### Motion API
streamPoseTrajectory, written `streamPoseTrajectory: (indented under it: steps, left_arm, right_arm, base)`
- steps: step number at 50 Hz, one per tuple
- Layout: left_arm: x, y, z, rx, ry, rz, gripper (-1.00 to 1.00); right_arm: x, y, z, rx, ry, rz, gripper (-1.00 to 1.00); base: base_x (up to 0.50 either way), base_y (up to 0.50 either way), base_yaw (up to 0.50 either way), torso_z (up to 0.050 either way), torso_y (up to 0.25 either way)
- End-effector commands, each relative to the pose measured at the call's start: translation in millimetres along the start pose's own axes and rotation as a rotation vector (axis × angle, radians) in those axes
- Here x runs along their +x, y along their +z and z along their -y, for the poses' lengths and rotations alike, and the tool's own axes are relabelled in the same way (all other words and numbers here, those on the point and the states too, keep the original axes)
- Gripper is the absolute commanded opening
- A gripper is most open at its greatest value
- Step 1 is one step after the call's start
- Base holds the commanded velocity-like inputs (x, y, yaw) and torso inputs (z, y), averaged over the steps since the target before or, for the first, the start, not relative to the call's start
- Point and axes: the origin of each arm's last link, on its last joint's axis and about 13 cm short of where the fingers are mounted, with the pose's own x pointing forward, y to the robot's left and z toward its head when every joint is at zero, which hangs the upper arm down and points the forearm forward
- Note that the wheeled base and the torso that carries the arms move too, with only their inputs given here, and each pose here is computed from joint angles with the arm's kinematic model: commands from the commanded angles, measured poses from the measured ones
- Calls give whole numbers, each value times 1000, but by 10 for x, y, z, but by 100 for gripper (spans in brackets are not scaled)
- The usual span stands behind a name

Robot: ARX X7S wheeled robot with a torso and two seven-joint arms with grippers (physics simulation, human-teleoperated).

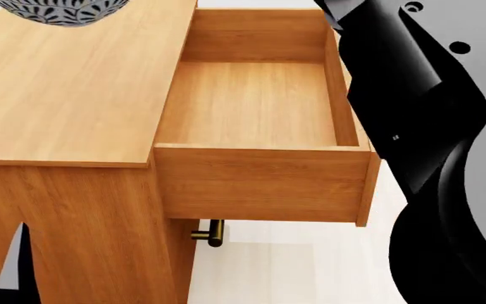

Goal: Put the bowl on top of the cabinet.

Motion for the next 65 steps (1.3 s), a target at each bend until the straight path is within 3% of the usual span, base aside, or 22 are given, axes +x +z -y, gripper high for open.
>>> streamPoseTrajectory:
  steps: [1,18,35,42,45,65]
  left_arm:
    - [6,58,-41,4,23,27,100]
    - [-4,71,-47,-3,27,30,100]
    - [0,69,-61,-6,29,30,100]
    - [0,69,-55,-6,27,29,100]
    - [-1,66,-51,-5,25,28,100]
    - [-2,68,-63,-13,32,29,100]
  right_arm:
    - [52,-51,-86,101,123,-6,-100]
    - [96,-127,-87,130,153,-37,-100]
    - [214,-230,35,187,121,-53,-100]
    - [197,-225,6,139,81,-45,-100]
    - [187,-230,-5,66,33,-35,-100]
    - [243,-322,47,45,-6,-63,-100]
  base:
    - [0,0,0,0,0]
    - [0,0,0,0,1]
    - [0,0,0,0,0]
    - [0,0,0,0,1]
    - [0,0,0,0,0]
    - [0,0,0,1,0]
